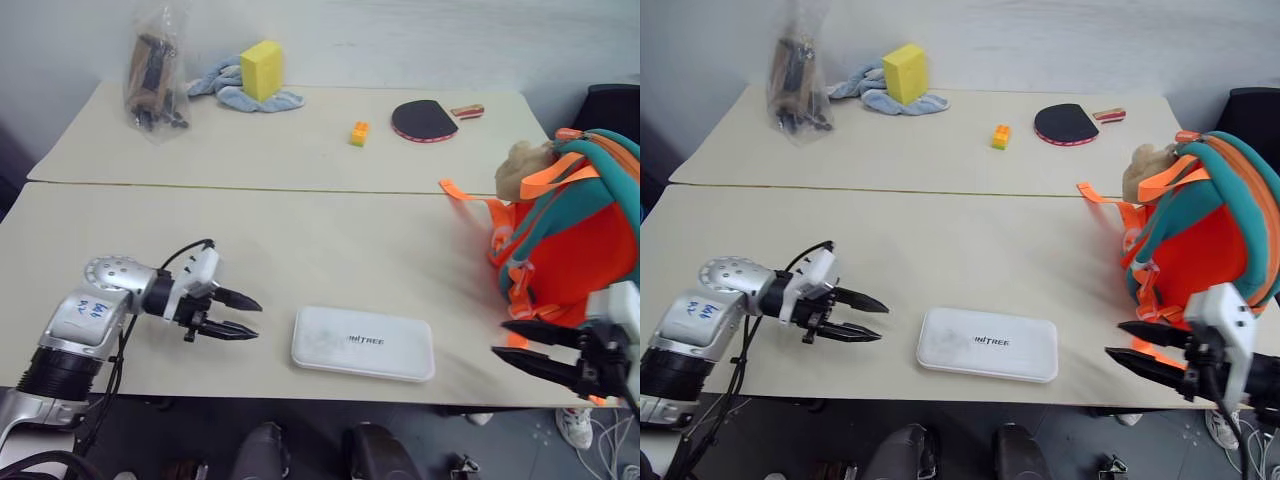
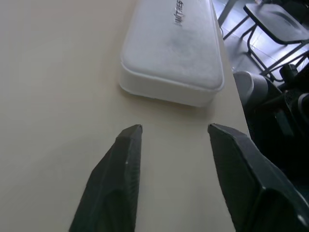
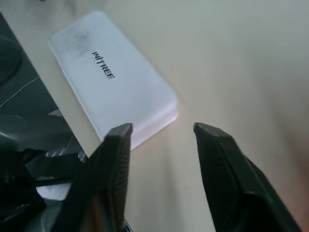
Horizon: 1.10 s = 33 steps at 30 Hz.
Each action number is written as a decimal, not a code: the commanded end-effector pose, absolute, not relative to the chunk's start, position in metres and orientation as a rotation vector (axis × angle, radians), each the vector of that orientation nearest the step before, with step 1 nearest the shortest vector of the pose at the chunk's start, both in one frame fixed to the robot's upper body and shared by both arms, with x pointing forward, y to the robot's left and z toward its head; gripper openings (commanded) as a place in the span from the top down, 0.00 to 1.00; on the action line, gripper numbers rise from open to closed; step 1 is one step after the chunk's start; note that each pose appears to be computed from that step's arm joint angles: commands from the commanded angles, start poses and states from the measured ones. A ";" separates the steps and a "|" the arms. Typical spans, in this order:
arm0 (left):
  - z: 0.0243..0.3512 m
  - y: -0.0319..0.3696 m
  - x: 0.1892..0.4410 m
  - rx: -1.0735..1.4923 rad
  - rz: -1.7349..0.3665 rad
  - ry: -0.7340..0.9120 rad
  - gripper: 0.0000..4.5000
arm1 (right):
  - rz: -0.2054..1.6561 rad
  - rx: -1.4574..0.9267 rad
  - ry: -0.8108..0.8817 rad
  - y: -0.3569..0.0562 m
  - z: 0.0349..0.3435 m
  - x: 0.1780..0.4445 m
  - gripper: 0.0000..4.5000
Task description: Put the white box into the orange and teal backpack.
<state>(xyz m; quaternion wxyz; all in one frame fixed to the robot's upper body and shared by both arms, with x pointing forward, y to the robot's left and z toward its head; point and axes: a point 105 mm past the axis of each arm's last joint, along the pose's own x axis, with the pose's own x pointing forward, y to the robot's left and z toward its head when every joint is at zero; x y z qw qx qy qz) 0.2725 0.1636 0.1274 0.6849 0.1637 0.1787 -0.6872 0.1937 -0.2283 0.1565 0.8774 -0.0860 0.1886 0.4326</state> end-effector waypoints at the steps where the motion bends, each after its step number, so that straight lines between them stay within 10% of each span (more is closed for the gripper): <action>1: 0.133 0.152 0.276 0.385 -1.571 0.357 0.75 | 0.954 -0.249 0.428 -0.218 0.140 0.199 0.82; 5: 0.122 0.139 0.275 0.387 -1.592 0.355 0.99 | 0.979 -0.270 0.477 -0.216 0.122 0.206 1.00; 33: 0.095 0.138 0.293 0.315 -1.416 0.459 0.99 | 0.981 -0.339 0.470 -0.198 0.100 0.246 1.00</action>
